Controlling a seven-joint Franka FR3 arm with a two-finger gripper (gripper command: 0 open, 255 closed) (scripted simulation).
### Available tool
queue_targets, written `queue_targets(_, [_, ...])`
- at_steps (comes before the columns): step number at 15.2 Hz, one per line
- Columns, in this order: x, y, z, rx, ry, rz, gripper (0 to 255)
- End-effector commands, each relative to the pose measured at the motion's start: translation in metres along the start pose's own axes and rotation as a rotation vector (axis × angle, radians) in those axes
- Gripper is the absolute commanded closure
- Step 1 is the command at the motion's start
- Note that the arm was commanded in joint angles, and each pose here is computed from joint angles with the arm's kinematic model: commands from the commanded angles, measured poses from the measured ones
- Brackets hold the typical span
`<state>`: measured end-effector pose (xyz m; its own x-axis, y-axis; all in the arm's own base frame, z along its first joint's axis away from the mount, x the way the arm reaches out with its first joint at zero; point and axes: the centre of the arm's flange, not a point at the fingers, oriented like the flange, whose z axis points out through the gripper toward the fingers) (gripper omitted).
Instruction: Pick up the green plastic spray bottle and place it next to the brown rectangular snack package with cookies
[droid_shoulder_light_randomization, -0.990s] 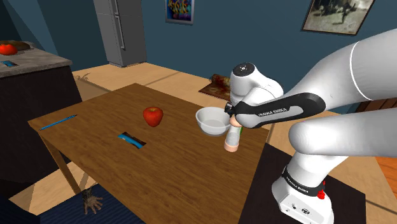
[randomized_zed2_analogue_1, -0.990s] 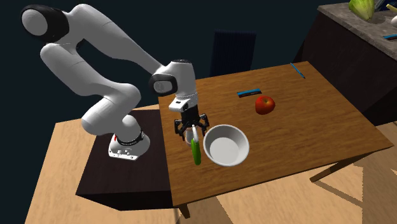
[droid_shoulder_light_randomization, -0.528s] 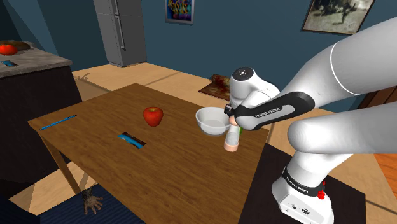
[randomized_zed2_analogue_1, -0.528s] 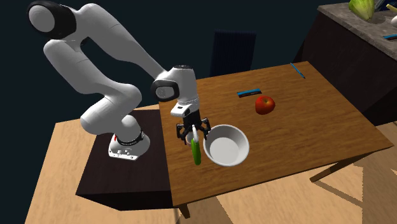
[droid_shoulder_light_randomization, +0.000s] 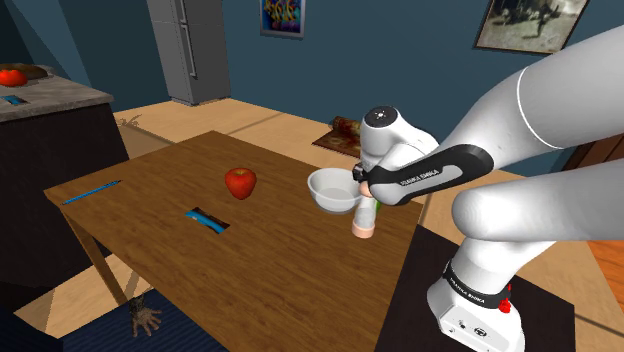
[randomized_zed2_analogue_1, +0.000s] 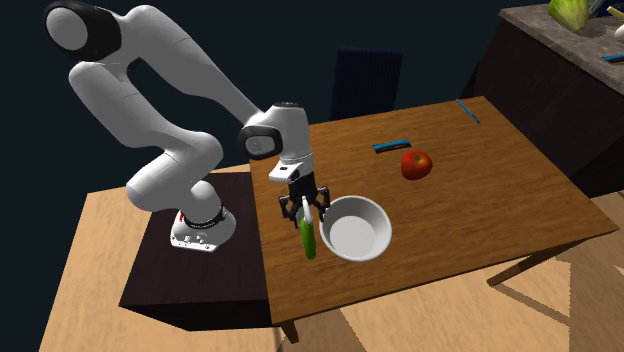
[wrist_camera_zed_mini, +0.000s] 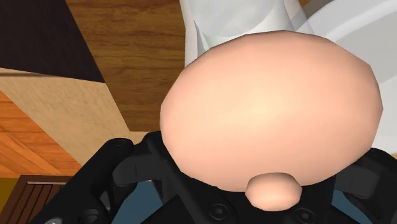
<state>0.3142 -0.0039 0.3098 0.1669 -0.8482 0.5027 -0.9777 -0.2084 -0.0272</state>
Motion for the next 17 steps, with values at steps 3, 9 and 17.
queue_targets(3, [-0.005, 0.004, 0.006, -0.018, -0.006, -0.004, 255])
queue_targets(9, [0.005, 0.005, -0.005, -0.018, -0.006, -0.004, 255])
queue_targets(17, [0.027, 0.004, -0.041, -0.018, -0.006, -0.004, 255])
